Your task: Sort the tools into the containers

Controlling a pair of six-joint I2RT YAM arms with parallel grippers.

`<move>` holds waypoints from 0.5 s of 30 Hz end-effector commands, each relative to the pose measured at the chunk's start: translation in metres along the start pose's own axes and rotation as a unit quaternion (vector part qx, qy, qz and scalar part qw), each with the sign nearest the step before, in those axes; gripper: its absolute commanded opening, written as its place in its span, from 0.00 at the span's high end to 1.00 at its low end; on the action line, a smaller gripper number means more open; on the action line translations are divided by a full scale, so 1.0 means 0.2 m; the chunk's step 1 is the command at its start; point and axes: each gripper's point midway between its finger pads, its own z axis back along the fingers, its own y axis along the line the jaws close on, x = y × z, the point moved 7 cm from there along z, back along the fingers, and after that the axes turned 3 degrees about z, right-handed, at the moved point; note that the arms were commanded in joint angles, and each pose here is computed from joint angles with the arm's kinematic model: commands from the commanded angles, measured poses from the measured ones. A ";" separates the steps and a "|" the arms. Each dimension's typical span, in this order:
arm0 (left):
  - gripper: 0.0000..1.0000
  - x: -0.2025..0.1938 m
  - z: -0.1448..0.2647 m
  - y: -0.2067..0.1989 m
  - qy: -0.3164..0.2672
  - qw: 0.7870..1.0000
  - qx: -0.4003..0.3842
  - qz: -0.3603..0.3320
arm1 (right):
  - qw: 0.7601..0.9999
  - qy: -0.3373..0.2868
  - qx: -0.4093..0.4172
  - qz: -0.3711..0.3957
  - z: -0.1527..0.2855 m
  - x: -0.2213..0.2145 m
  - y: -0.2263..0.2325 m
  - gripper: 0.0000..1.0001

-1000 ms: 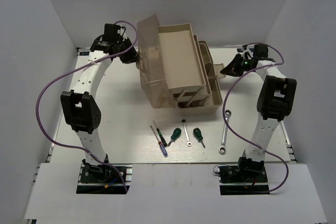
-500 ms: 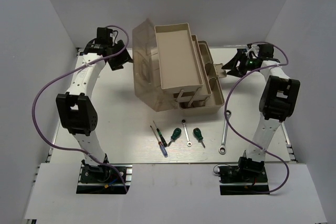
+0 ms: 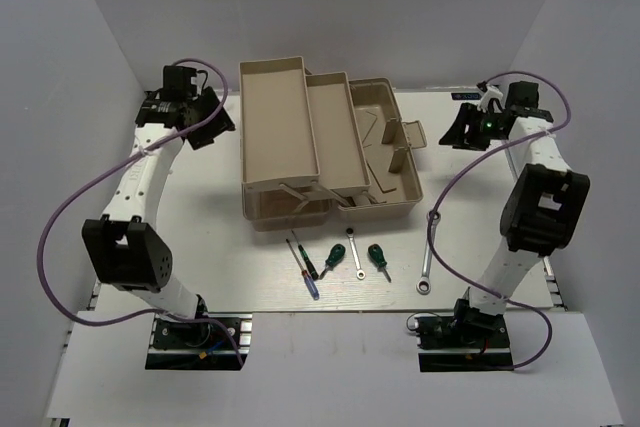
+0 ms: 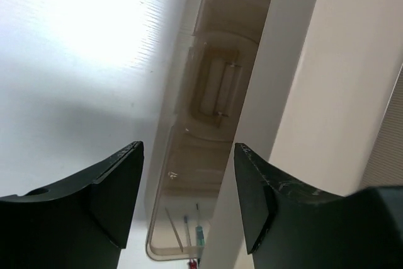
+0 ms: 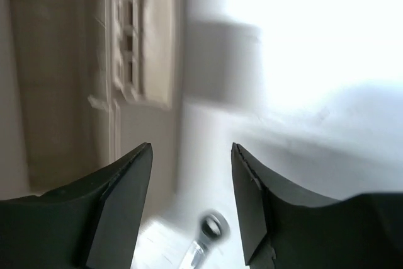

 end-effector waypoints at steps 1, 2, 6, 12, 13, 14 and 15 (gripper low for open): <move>0.30 0.03 0.18 0.04 -0.050 0.999 0.016 0.005 | 0.991 0.044 -0.071 0.101 0.17 -0.13 0.03 0.41; 0.30 0.04 0.25 0.04 -0.068 0.998 0.011 -0.008 | 0.989 0.056 -0.080 0.109 0.19 -0.16 0.04 0.43; 0.32 0.00 0.43 -0.02 -0.082 0.992 -0.063 -0.069 | 0.978 0.128 -0.111 0.124 0.31 -0.39 0.13 0.43; 0.36 -0.19 0.55 -0.13 -0.031 0.957 -0.224 -0.182 | 0.966 0.203 -0.143 0.069 0.30 -0.76 0.23 0.41; 0.36 -0.24 0.56 -0.14 -0.020 0.951 -0.239 -0.194 | 0.964 0.213 -0.144 0.069 0.28 -0.79 0.25 0.40; 0.36 -0.28 0.62 -0.14 -0.020 0.942 -0.264 -0.206 | 0.963 0.222 -0.149 0.039 0.26 -0.84 0.27 0.40; 0.36 -0.33 0.62 -0.11 -0.013 0.941 -0.263 -0.214 | 0.962 0.226 -0.152 0.034 0.26 -0.86 0.28 0.40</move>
